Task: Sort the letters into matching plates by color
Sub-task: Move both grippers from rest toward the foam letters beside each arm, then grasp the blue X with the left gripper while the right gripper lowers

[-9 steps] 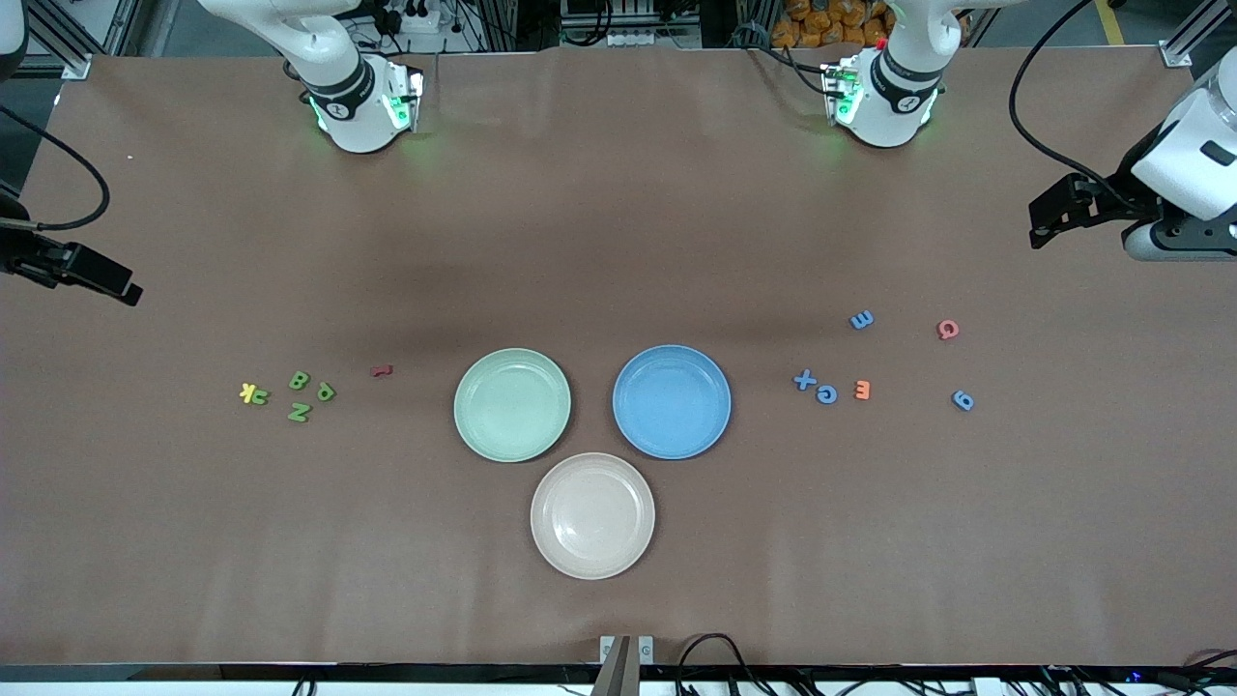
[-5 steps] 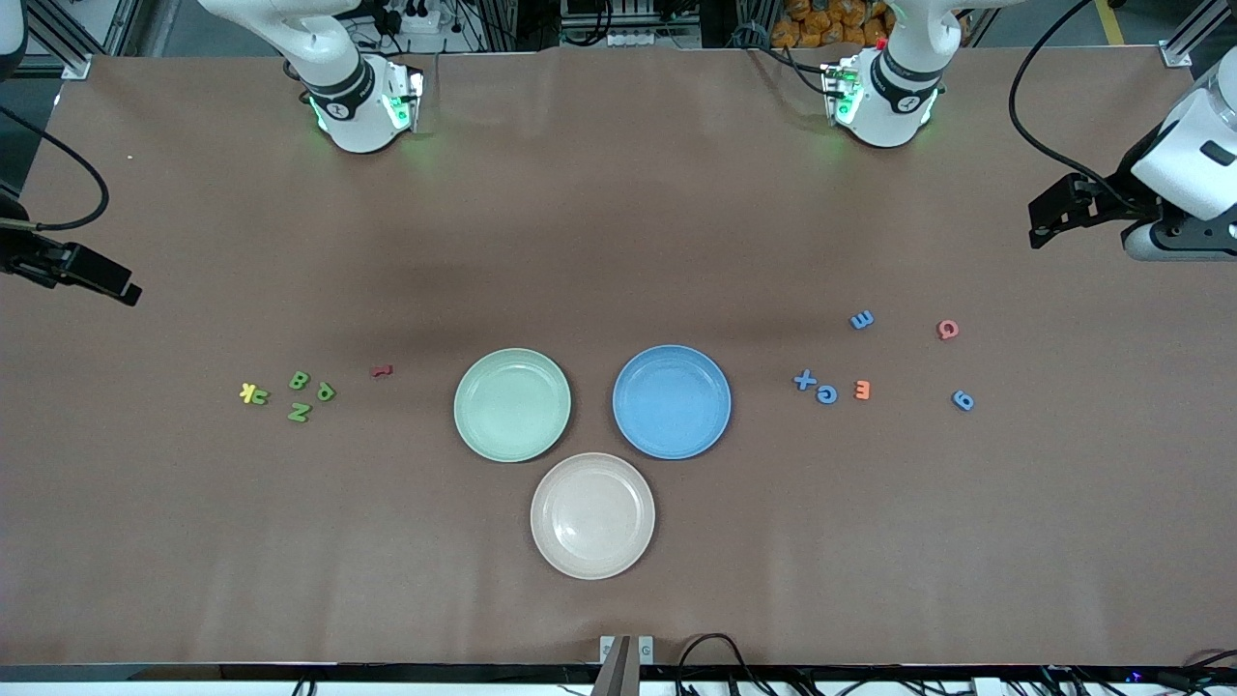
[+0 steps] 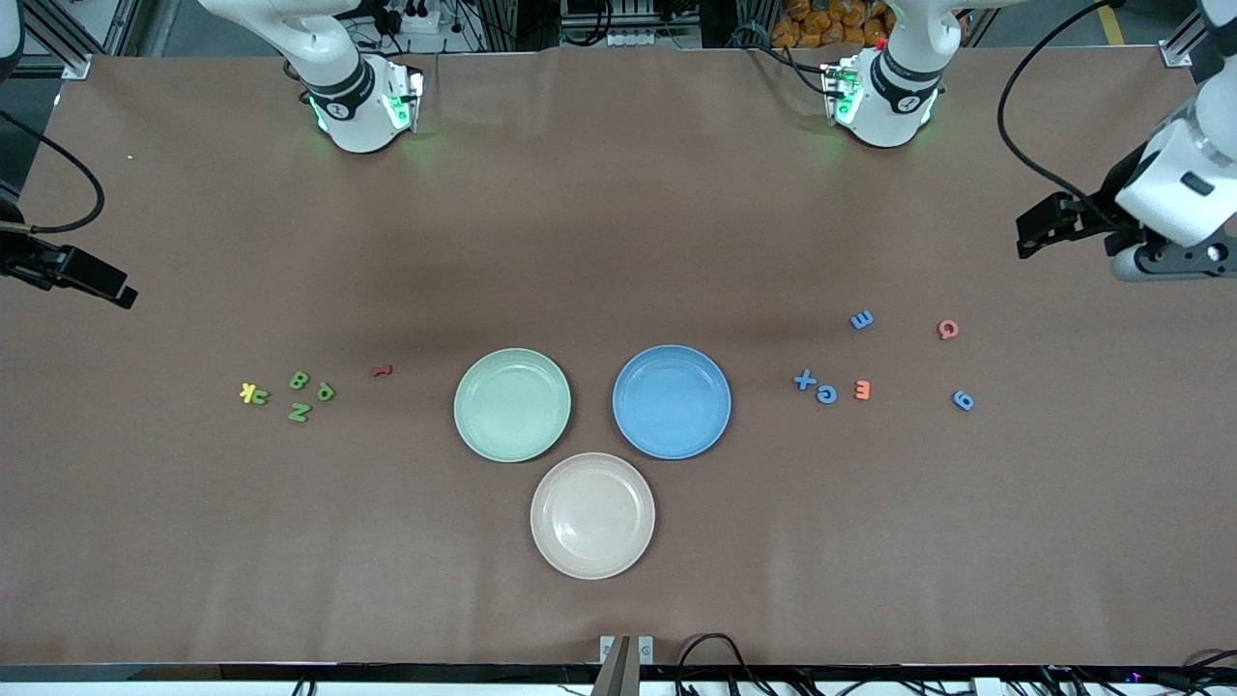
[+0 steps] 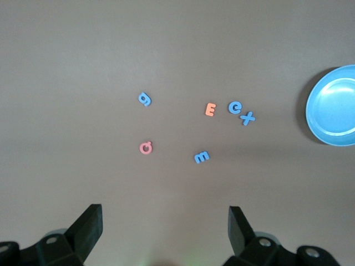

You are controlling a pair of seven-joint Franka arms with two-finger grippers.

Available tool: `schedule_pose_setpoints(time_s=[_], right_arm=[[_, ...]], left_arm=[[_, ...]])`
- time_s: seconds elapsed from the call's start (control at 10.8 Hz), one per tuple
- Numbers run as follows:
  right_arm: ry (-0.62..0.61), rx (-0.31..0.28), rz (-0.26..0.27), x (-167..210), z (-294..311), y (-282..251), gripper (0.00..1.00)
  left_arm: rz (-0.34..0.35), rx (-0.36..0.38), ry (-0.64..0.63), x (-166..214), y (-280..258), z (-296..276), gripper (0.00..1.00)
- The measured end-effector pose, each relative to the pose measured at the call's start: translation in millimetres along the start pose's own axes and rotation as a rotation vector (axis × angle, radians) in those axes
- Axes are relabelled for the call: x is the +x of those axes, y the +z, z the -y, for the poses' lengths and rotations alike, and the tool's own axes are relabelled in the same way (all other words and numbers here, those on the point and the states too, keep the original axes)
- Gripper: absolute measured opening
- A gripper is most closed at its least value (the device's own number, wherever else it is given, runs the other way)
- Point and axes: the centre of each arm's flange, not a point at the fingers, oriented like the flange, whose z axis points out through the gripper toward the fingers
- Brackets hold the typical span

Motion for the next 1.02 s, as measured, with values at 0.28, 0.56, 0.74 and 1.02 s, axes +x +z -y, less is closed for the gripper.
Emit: schedule_pose_setpoints(time_s=[0.28, 0.56, 0.74, 1.02], right_arm=[[0.009, -0.003, 0.014, 6, -4, 28, 1.00], [0.009, -0.002, 0.020, 11, -2, 70, 1.00], [0.014, 0.008, 0.025, 12, -3, 102, 1.00], [0.091, 0.105, 0.047, 9, -17, 154, 1.00]], left_arm=[[0.084, -0.022, -0.084, 14, 47, -18, 1.00], [0.083, -0.018, -0.189, 24, 98, -37, 1.00], [0.055, -0.022, -0.300, 24, 130, -49, 1.00], [0.021, -0.034, -0.447, 18, 194, -53, 1.00]])
